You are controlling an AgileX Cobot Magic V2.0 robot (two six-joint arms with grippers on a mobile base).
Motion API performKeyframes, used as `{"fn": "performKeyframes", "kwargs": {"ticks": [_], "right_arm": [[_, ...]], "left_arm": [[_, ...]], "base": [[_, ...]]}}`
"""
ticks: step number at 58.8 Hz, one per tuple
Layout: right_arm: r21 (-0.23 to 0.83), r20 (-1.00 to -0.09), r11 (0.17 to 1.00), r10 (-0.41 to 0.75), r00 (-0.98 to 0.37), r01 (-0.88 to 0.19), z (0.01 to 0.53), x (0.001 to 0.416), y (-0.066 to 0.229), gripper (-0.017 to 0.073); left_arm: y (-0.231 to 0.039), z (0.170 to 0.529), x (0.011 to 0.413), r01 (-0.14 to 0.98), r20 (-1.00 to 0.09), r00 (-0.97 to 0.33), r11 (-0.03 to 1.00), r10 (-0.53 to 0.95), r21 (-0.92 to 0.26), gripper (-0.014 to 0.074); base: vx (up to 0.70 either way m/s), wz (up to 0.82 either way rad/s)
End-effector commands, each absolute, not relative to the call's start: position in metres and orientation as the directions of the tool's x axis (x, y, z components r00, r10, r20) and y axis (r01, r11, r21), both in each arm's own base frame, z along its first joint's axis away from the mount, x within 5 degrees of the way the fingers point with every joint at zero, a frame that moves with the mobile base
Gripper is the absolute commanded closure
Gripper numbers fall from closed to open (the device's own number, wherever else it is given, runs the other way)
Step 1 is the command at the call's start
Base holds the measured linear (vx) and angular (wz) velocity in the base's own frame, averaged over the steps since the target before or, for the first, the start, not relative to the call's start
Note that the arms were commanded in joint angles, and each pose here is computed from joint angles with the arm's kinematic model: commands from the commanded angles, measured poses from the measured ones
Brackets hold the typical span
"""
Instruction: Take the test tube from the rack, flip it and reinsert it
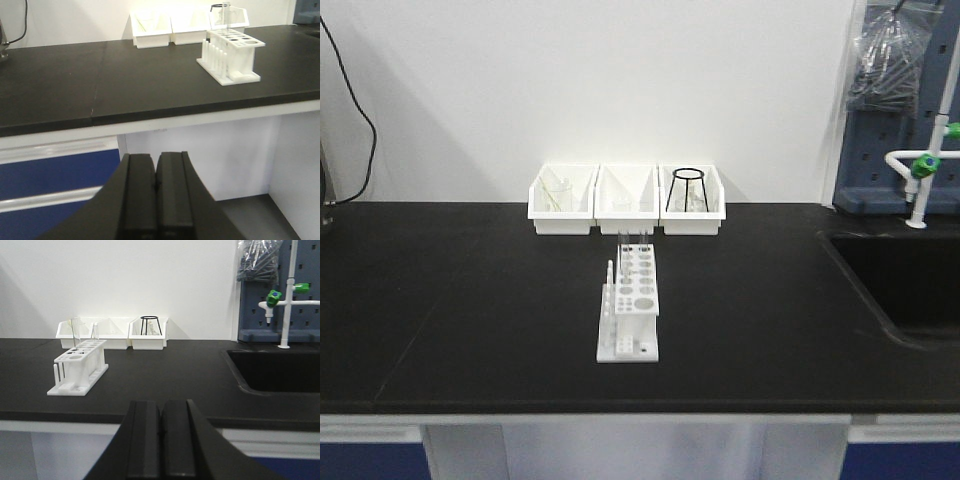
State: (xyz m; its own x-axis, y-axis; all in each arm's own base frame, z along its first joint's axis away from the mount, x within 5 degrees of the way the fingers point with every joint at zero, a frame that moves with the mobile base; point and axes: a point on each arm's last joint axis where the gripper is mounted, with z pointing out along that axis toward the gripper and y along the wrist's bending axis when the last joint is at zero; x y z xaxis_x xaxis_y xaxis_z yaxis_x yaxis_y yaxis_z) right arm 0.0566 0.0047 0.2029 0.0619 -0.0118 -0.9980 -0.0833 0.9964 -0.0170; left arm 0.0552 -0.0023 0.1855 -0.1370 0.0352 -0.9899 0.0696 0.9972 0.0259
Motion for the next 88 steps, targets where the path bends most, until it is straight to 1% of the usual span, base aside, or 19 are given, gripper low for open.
{"fn": "performKeyframes", "kwargs": {"ticks": [1, 57, 88], "right_arm": [[-0.026, -0.988, 0.996, -0.012, 0.152, -0.088, 0.2100, 0.0548, 0.0055, 0.0570], [-0.028, -0.988, 0.996, -0.014, 0.152, -0.088, 0.2100, 0.0548, 0.0055, 0.0570], [-0.027, -0.988, 0.996, -0.013, 0.152, -0.088, 0.2100, 0.0548, 0.0055, 0.0570]], "left_arm": [[-0.0036, 0.1943, 0.0551, 0.081, -0.999, -0.049, 0.997, 0.015, 0.011, 0.0599], [-0.0036, 0.1943, 0.0551, 0.081, -0.999, -0.049, 0.997, 0.015, 0.011, 0.0599], [-0.0036, 0.1943, 0.0551, 0.081, -0.999, -0.049, 0.997, 0.015, 0.011, 0.0599]], "base": [[0.38, 0.07], [0.35, -0.02], [0.16, 0.02]]}}
